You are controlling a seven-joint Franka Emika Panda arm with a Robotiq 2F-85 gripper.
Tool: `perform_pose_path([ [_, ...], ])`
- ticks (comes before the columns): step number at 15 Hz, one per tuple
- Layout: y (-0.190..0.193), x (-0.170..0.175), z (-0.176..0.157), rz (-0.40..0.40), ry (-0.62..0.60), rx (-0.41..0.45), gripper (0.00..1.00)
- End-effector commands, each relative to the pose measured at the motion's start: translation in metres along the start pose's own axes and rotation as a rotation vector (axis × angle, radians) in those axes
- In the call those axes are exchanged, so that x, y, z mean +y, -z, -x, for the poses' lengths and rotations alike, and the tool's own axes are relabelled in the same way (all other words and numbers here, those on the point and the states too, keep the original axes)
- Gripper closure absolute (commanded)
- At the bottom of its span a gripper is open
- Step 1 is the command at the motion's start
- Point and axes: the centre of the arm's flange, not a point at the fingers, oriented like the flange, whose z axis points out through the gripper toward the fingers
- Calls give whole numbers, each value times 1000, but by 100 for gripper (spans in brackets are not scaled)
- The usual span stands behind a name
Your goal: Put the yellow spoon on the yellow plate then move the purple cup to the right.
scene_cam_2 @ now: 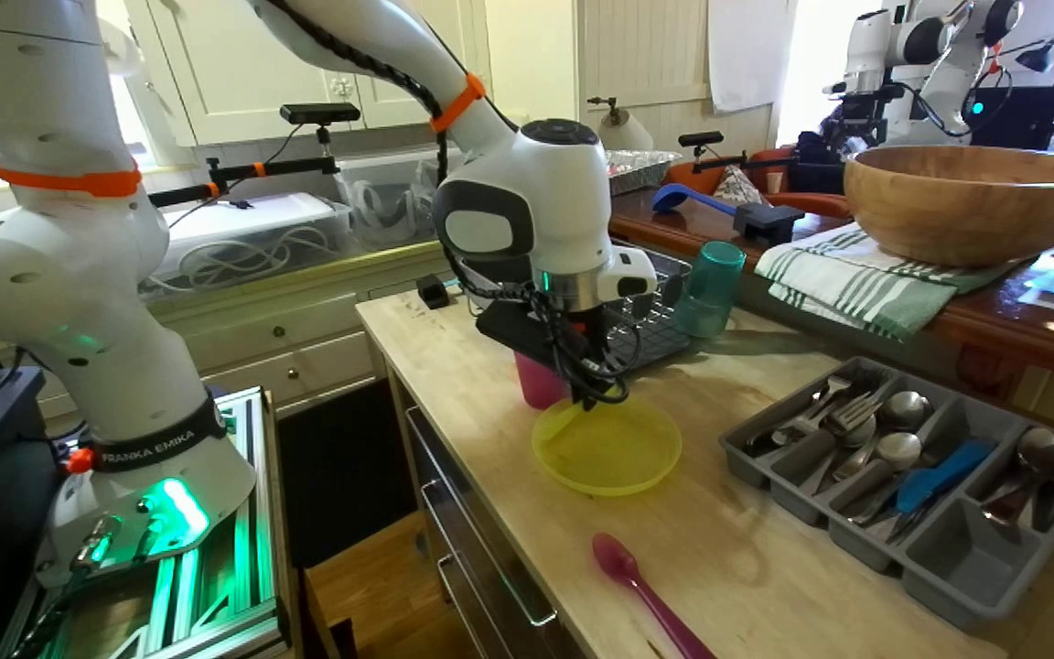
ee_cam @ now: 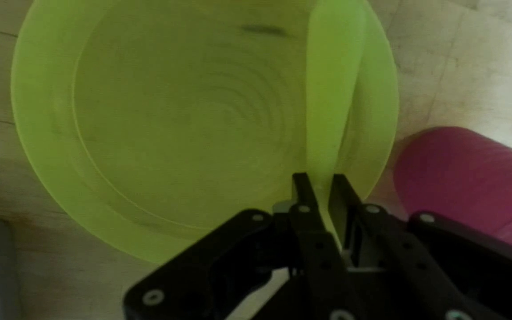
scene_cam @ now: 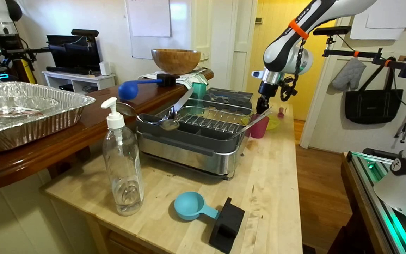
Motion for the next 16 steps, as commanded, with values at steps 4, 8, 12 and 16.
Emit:
perform_pose_path([
  [4,-9,10,7,12,-36,-12,60],
  [8,-1,7,5,25,-39,-3,38],
  [12,11,2,2,37,-48,15,7],
  [16,25,-5,-1,43,-54,19,0],
])
